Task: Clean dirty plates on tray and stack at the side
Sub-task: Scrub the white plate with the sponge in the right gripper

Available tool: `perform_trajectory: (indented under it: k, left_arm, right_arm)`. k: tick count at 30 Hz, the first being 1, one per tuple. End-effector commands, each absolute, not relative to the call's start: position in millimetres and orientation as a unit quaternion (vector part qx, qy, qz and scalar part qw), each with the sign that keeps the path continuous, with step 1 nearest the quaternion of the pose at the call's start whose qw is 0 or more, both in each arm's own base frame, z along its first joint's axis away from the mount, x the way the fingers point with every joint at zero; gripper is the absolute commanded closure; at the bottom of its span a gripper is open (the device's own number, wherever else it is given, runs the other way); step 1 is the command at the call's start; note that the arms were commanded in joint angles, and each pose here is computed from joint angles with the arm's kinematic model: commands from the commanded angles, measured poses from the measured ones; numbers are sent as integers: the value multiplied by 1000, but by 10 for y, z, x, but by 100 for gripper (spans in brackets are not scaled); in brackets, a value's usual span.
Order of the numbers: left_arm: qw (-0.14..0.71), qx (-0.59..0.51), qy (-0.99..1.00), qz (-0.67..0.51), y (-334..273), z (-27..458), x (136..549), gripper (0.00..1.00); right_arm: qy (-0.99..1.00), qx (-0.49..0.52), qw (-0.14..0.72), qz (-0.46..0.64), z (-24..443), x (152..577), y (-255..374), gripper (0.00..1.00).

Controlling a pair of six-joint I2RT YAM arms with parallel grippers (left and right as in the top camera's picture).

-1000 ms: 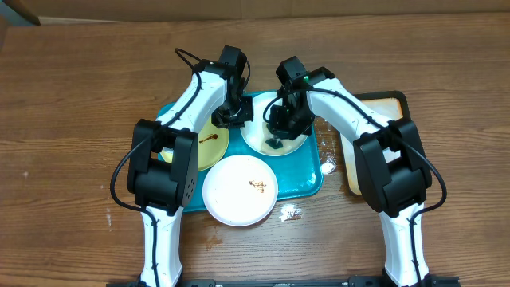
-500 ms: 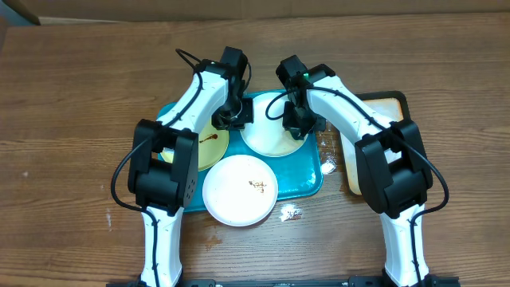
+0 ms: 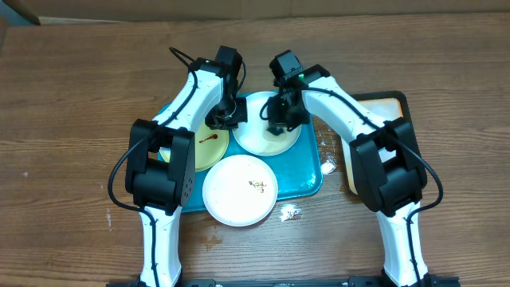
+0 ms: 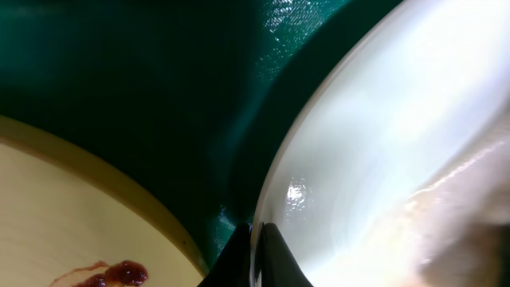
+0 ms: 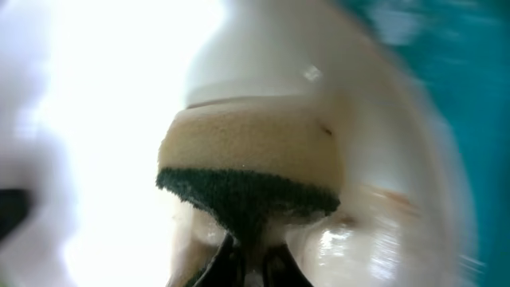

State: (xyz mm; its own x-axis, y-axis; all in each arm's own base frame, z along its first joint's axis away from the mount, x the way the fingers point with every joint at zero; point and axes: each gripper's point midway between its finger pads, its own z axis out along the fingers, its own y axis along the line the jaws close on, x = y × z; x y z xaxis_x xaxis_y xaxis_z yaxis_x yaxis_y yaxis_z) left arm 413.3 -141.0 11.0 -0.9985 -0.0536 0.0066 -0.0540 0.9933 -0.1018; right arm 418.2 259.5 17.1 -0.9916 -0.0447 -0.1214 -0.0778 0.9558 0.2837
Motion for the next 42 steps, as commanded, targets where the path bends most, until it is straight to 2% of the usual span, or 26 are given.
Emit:
perform_trajectory:
  k: [1, 4, 7, 12, 18, 25, 27, 29, 31, 34, 38, 42]
  left_arm:
    - [11, 16, -999, 38, -1427, 26, 4093, 96]
    - [11, 13, -999, 37, -1450, 26, 4083, 96]
    - [14, 7, -999, 36, -1483, 26, 4056, 96]
    - [19, -3, -999, 32, -1525, 26, 4008, 96]
    - [19, -4, -999, 31, -1528, 25, 4007, 96]
    - [15, -3, -1000, 22, -1499, 24, 4020, 96]
    - [15, -1, -1000, 22, -1500, 23, 4022, 96]
    - [15, -1, -1000, 22, -1501, 24, 4023, 96]
    - [13, -1, -1000, 23, -1504, 23, 4031, 96]
    - [11, -1, -1000, 24, -1508, 23, 4042, 96]
    - [11, -1, -1000, 24, -1509, 23, 4043, 96]
    - [12, -1, -1000, 24, -1507, 23, 4035, 96]
  right_arm:
    - [969, -47, 35, 239, 247, 4121, 3033, 96]
    - [962, -44, 44, 265, 305, 4174, 3130, 96]
    - [970, -10, 54, 237, 260, 4243, 3036, 96]
    - [990, 32, 81, 115, 106, 4332, 2552, 96]
    - [990, 74, 87, -87, 68, 4271, 1640, 96]
    - [982, 91, 63, -154, 110, 4182, 1192, 96]
    - [983, 89, 56, -152, 106, 4160, 1182, 96]
    - [992, 38, 34, -113, 63, 4126, 1330, 96]
    - [998, -65, 2, -11, 18, 4031, 1748, 96]
    - [987, -142, -14, 79, 49, 3888, 2189, 96]
    - [978, -158, 5, 133, 100, 3859, 2615, 96]
    - [977, -116, 32, 174, 174, 3945, 2933, 96]
